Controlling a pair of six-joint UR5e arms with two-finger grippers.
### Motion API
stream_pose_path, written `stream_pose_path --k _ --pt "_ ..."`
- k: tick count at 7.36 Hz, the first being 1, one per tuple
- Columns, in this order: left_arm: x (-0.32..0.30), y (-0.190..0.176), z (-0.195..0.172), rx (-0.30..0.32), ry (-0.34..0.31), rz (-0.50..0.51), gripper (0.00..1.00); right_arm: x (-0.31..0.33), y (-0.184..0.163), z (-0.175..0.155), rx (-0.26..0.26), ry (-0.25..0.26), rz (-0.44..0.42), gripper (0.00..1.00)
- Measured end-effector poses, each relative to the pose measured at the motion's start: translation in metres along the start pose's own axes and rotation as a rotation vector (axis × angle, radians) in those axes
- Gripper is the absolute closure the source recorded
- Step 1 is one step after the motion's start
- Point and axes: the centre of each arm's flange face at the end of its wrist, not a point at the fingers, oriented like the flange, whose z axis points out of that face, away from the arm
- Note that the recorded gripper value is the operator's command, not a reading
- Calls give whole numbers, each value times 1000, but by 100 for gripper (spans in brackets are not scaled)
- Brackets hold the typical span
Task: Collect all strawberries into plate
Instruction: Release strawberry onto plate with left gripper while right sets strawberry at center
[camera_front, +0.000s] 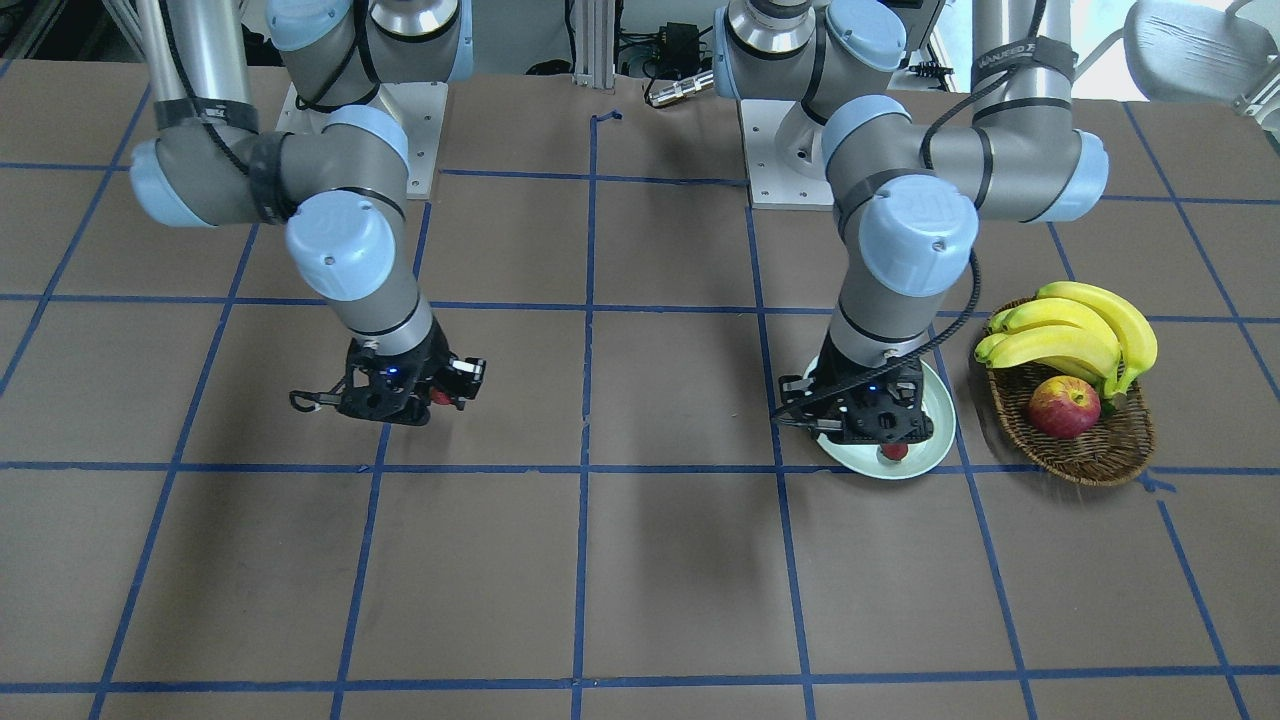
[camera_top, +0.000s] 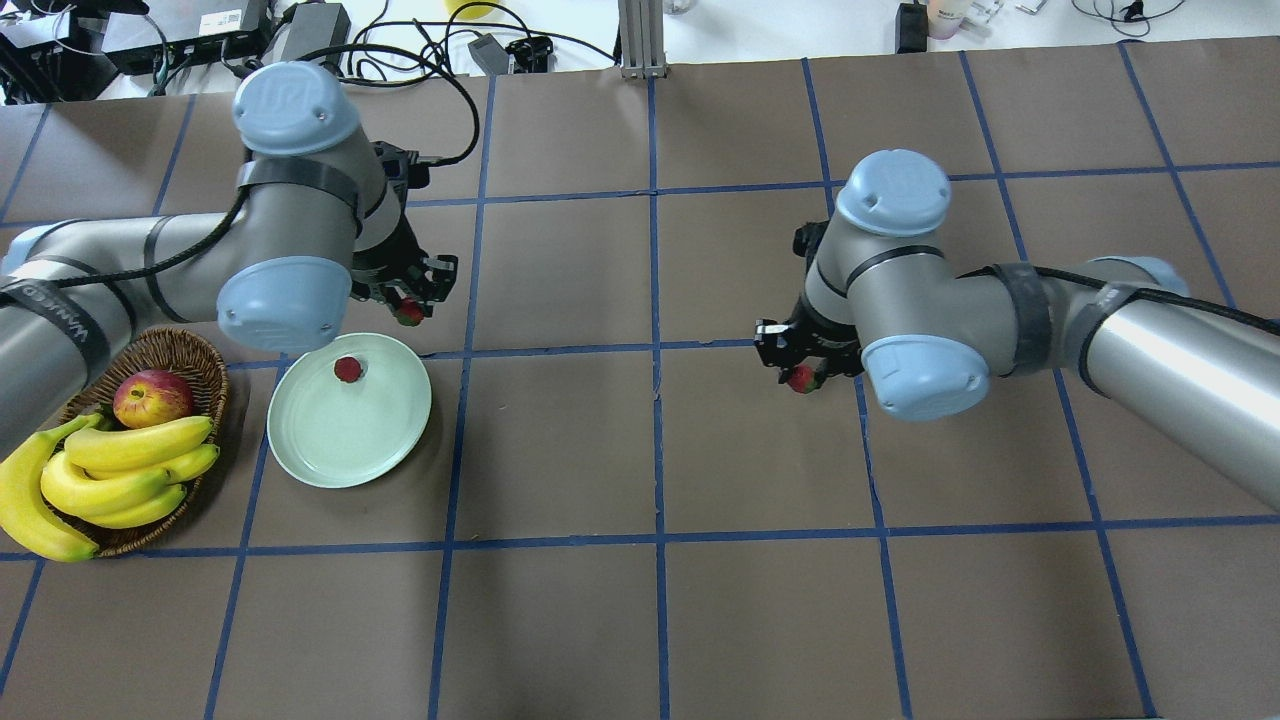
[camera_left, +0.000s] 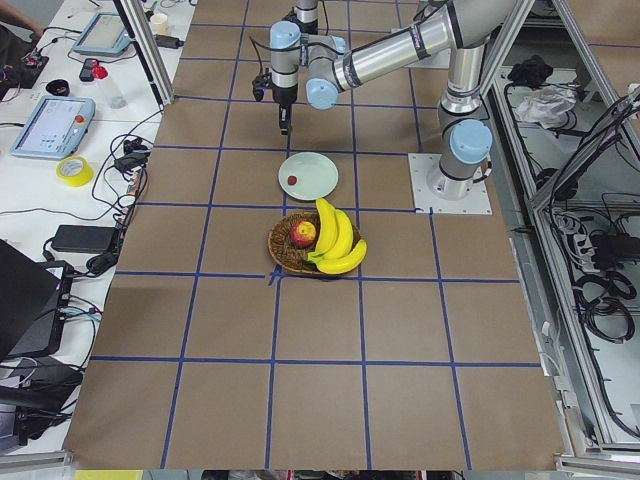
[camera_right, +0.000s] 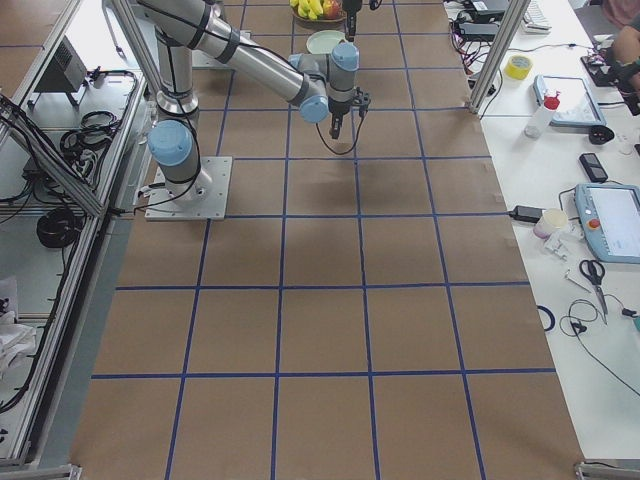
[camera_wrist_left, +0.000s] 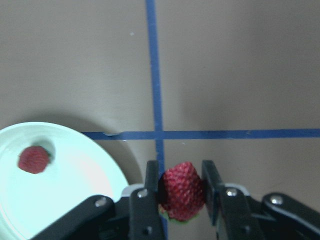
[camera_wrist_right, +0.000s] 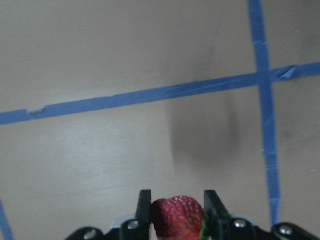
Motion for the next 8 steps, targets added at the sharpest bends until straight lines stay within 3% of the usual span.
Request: stream_pose_path --k 2,4,5,6,7,8 --pt "-59 13 41 -59 43 16 90 -66 20 2 -17 -68 86 74" --pt "-71 27 76 -96 78 23 60 -117 26 12 -22 -116 110 74" --pt "-73 30 87 -112 84 21 20 -136 26 21 -23 -127 110 69" --pt "-76 28 90 -112 85 18 0 -148 27 31 -29 -131 103 12" --pt "-78 25 87 -102 83 18 0 -154 28 41 -37 -124 99 0" --pt "-80 20 81 -84 78 18 0 -154 30 49 -43 -111 97 0"
